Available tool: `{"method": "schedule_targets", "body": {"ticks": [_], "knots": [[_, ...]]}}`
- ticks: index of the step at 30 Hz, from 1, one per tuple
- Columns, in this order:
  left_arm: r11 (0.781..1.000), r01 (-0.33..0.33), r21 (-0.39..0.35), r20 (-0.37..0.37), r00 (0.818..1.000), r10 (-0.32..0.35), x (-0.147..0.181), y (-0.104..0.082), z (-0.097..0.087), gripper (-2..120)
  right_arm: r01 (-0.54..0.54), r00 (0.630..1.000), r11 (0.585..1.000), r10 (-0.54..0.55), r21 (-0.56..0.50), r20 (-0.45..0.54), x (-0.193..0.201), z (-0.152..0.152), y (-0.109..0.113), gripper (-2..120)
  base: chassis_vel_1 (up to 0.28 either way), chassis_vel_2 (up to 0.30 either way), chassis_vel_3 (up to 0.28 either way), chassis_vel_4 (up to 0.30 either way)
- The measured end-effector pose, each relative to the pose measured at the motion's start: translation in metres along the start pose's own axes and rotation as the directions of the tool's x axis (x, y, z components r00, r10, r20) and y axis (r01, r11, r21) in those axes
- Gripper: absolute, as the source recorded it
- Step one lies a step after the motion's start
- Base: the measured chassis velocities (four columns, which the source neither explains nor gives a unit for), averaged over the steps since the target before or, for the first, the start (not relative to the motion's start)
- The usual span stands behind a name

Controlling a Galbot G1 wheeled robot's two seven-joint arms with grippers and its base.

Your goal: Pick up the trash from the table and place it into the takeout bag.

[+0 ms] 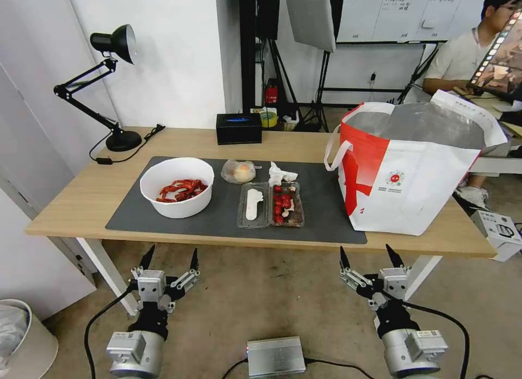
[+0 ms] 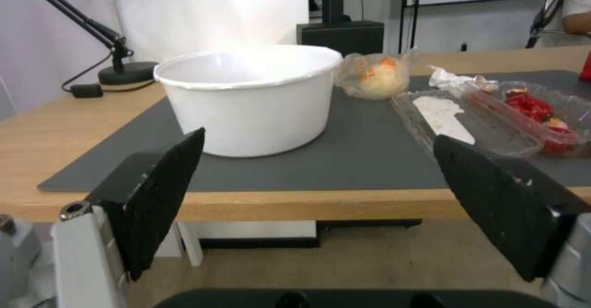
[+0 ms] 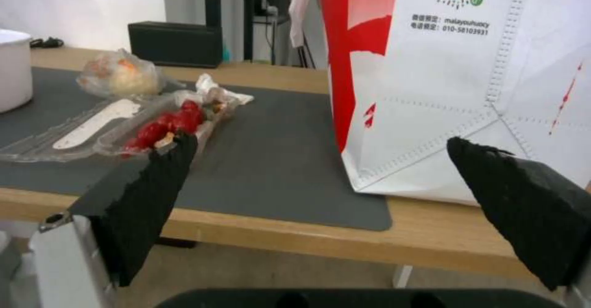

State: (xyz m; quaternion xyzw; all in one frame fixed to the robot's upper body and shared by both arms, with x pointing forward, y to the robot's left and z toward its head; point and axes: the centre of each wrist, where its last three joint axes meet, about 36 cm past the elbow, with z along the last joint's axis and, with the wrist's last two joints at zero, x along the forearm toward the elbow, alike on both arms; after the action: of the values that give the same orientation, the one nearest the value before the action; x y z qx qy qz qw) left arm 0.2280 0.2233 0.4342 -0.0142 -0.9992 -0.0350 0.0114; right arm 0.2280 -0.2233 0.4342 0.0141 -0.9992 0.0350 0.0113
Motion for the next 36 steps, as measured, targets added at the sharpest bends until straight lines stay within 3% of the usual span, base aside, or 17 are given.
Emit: {"method": "schedule_targets", "body": {"ticks": [19, 21, 24, 27, 28, 33, 36], "knots": [[1.000, 0.004, 0.010, 0.002, 1.000, -0.004, -0.001, 0.000, 0.000, 100, 0.001, 1.000, 1.000, -0.001, 0.000, -0.001, 0.000, 0.000, -0.001, 100, 0.000, 0.000, 0.000, 0.000], [0.999, 0.017, 0.030, 0.000, 1.000, -0.017, -0.002, 0.000, 0.000, 100, 0.003, 1.000, 1.000, -0.003, 0.000, -0.005, -0.002, -0.001, -0.003, 100, 0.000, 0.000, 0.000, 0.000], [0.979, 0.112, 0.170, -0.025, 0.994, -0.110, -0.014, 0.002, -0.004, 100, -0.001, 0.999, 1.000, 0.001, 0.015, -0.037, -0.014, -0.007, -0.027, 100, 0.000, 0.000, 0.000, 0.000], [0.972, 0.129, 0.198, -0.033, 0.992, -0.125, -0.016, 0.002, -0.004, 100, -0.002, 0.999, 1.000, 0.003, 0.023, -0.052, -0.020, -0.011, -0.037, 100, 0.000, 0.000, 0.000, 0.000], [0.968, 0.136, 0.213, -0.038, 0.991, -0.131, -0.017, 0.002, -0.004, 100, -0.003, 0.998, 0.999, 0.006, 0.036, -0.070, -0.028, -0.017, -0.050, 100, 0.000, 0.000, 0.000, 0.000], [0.959, 0.041, 0.280, -0.001, 0.999, -0.043, -0.012, 0.006, -0.020, 100, -0.010, 0.994, 0.997, 0.017, 0.070, -0.106, -0.046, -0.036, -0.077, 100, 0.000, 0.000, 0.000, 0.000], [0.955, 0.010, 0.296, -0.006, 1.000, -0.008, -0.013, 0.008, -0.023, 100, 0.023, 0.996, 0.999, -0.021, 0.023, -0.091, -0.043, -0.047, -0.074, 100, 0.000, 0.000, 0.000, 0.000]]}}
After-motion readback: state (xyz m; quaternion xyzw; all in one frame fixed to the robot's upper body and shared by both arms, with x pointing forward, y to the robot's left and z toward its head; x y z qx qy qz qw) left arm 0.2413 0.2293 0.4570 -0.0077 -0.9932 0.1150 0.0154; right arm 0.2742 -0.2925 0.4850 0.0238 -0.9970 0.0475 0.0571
